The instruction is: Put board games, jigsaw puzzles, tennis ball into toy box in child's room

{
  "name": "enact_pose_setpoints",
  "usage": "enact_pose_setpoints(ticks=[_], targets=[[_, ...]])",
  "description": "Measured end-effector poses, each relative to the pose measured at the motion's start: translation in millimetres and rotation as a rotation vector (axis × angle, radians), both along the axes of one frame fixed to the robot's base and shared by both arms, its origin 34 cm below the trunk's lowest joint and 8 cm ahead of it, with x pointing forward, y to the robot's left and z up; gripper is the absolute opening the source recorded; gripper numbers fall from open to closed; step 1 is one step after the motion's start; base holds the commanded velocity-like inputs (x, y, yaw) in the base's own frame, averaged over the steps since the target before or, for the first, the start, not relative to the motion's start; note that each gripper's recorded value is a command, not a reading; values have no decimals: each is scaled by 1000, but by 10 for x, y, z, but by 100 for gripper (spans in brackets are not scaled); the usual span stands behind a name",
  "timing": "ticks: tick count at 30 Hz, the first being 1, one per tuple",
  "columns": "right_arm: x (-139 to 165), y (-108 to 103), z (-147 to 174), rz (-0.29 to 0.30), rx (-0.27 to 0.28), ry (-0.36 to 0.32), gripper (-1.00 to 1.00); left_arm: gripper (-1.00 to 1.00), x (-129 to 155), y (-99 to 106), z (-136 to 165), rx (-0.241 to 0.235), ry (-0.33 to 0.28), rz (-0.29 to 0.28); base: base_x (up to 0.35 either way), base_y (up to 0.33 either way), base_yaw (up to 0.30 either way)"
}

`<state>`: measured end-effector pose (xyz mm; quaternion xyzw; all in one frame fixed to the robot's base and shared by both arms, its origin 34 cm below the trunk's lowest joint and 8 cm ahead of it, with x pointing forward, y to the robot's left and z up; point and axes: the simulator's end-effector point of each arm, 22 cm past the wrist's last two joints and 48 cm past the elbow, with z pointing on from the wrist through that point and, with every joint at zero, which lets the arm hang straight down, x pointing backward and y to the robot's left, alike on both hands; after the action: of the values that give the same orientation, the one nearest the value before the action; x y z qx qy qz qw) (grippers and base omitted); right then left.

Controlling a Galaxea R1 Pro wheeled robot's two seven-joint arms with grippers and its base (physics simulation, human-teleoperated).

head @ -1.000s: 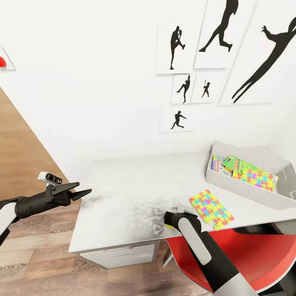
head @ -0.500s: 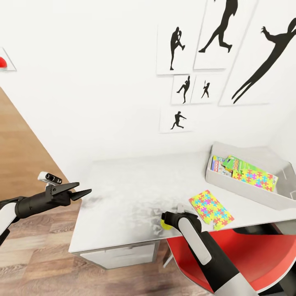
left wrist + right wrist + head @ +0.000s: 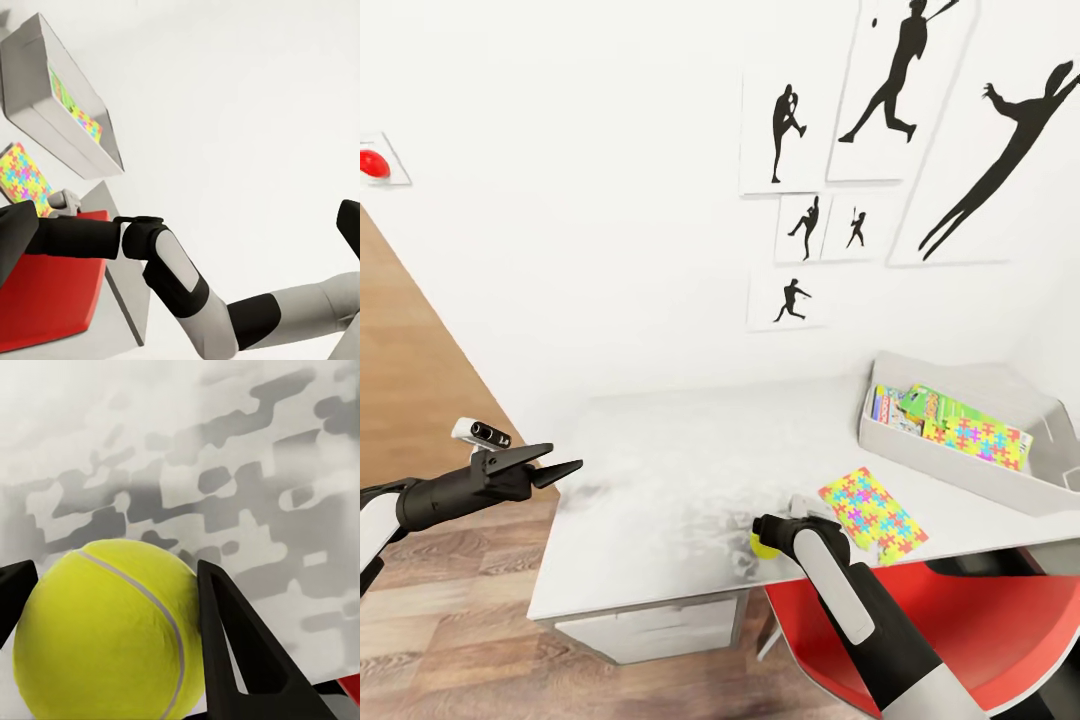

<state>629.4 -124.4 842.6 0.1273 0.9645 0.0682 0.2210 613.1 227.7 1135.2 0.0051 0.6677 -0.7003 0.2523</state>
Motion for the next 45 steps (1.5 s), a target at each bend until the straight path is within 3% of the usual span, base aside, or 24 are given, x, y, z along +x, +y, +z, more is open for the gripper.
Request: enact_pose_setpoints(ticks=[20,27,35,41,45], targets=[[90,38,236,7,19,-52,-100,100,-44,0,162,0,-32,0,-35,-73,0],[311,438,890,89,203,-224,-100,100,-62,0,219,0,-44,0,-89,-166,0],[367,553,1187,125,265,-290,-100,100,-46,56,214,1,-36,17,-22,-54,0],[421,645,1470,176,342,-360,-100,100,-57,63,254,1,-43,19,-1,-2,0],[465,636,1661,210,423,-412,-100,100,-67,62,284,1,-49,19,0,0,0]])
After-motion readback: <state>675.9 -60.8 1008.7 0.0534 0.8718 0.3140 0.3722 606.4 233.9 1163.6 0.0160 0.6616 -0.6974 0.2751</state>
